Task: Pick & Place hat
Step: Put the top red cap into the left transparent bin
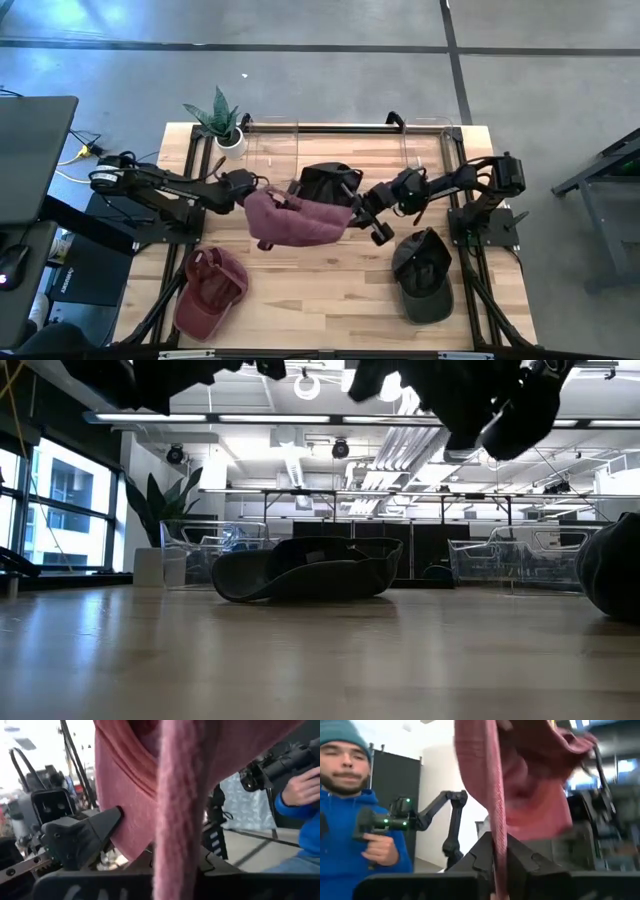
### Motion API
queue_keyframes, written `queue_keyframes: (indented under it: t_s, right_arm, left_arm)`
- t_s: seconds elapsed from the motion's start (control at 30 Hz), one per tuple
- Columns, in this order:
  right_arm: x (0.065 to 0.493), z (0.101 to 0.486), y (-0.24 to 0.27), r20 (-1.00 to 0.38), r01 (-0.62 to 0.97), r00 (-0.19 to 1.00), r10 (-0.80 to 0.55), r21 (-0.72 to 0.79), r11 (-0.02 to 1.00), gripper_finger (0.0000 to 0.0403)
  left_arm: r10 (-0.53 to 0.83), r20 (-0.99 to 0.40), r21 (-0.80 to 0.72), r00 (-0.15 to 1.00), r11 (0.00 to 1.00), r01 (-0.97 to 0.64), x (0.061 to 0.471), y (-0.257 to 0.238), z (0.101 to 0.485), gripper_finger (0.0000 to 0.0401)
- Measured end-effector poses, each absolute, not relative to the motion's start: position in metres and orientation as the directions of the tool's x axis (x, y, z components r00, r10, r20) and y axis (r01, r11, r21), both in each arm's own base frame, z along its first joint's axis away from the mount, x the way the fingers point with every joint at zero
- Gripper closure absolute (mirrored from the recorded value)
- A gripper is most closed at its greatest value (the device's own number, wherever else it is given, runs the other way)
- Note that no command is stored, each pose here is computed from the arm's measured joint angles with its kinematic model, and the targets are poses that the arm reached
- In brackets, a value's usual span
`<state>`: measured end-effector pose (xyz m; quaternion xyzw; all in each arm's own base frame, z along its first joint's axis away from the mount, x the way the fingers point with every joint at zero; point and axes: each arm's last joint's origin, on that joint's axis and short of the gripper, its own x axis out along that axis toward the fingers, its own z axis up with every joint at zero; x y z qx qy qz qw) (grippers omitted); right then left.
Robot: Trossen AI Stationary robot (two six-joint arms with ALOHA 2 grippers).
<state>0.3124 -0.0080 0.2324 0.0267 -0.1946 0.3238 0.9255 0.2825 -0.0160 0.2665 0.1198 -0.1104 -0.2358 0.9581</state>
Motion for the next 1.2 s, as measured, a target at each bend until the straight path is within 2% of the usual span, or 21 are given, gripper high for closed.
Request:
queue_keyframes:
  t_s: [0.13, 0.27, 0.37, 0.43, 0.47, 0.53, 0.6, 0.67, 0.8, 0.9, 0.97, 1.1, 1.2]
  right_arm:
    - [0.299, 0.220, -0.021, 0.285, -0.611, 0.778, 0.561, 0.136, 0.780, 0.0326]
    - [0.276, 0.211, -0.037, 0.071, -0.497, 0.854, 0.516, 0.406, 0.766, 0.0280]
    - [0.254, 0.207, -0.042, -0.172, -0.256, 0.898, 0.404, 0.543, 0.800, 0.0271]
    - [0.236, 0.211, -0.042, -0.355, -0.054, 0.891, 0.285, 0.540, 0.840, 0.0273]
    - [0.228, 0.215, -0.042, -0.436, 0.055, 0.876, 0.205, 0.514, 0.856, 0.0275]
    - [0.210, 0.224, -0.039, -0.547, 0.233, 0.835, 0.059, 0.450, 0.862, 0.0280]
    - [0.198, 0.241, -0.035, -0.536, 0.304, 0.843, -0.047, 0.403, 0.863, 0.0284]
    - [0.191, 0.260, -0.027, -0.439, 0.270, 0.895, -0.084, 0.380, 0.885, 0.0286]
    - [0.186, 0.282, -0.009, -0.257, 0.115, 0.966, -0.041, 0.278, 0.954, 0.0286]
    - [0.189, 0.298, 0.004, -0.094, 0.020, 0.996, -0.002, 0.193, 0.981, 0.0286]
    - [0.194, 0.302, 0.010, -0.036, 0.000, 0.999, 0.005, 0.136, 0.991, 0.0286]
    - [0.207, 0.315, 0.016, -0.055, 0.049, 0.998, -0.044, 0.082, 0.995, 0.0288]
    - [0.222, 0.324, 0.018, -0.161, 0.085, 0.984, -0.081, 0.013, 0.996, 0.0289]
  left_arm:
    - [-0.399, 0.042, 0.215, 0.916, 0.899, 0.382, 0.285, -0.014, 0.255, 0.0392]
    - [-0.275, -0.119, 0.109, 0.954, 0.952, 0.287, 0.286, -0.010, 0.240, 0.0394]
    - [-0.190, -0.304, -0.020, 0.933, 0.981, 0.194, 0.282, -0.006, 0.222, 0.0393]
    - [-0.155, -0.464, -0.153, 0.872, 0.984, 0.093, 0.276, 0.001, 0.203, 0.0393]
    - [-0.162, -0.504, -0.225, 0.848, 0.973, 0.052, 0.274, 0.006, 0.197, 0.0393]
    - [-0.228, -0.470, -0.336, 0.853, 0.940, 0.066, 0.274, 0.013, 0.202, 0.0394]
    - [-0.286, -0.416, -0.358, 0.863, 0.924, 0.134, 0.275, 0.014, 0.208, 0.0398]
    - [-0.296, -0.403, -0.319, 0.866, 0.932, 0.170, 0.276, 0.014, 0.209, 0.0398]
    - [-0.293, -0.317, -0.171, 0.902, 0.953, 0.249, 0.278, 0.013, 0.220, 0.0399]
    - [-0.256, -0.304, -0.099, 0.918, 0.967, 0.236, 0.279, 0.014, 0.221, 0.0399]
    - [-0.227, -0.283, -0.028, 0.932, 0.973, 0.229, 0.280, 0.015, 0.224, 0.0399]
    - [-0.188, -0.254, 0.072, 0.949, 0.974, 0.213, 0.281, 0.016, 0.227, 0.0400]
    - [-0.185, -0.236, 0.106, 0.954, 0.971, 0.215, 0.281, 0.016, 0.229, 0.0400]
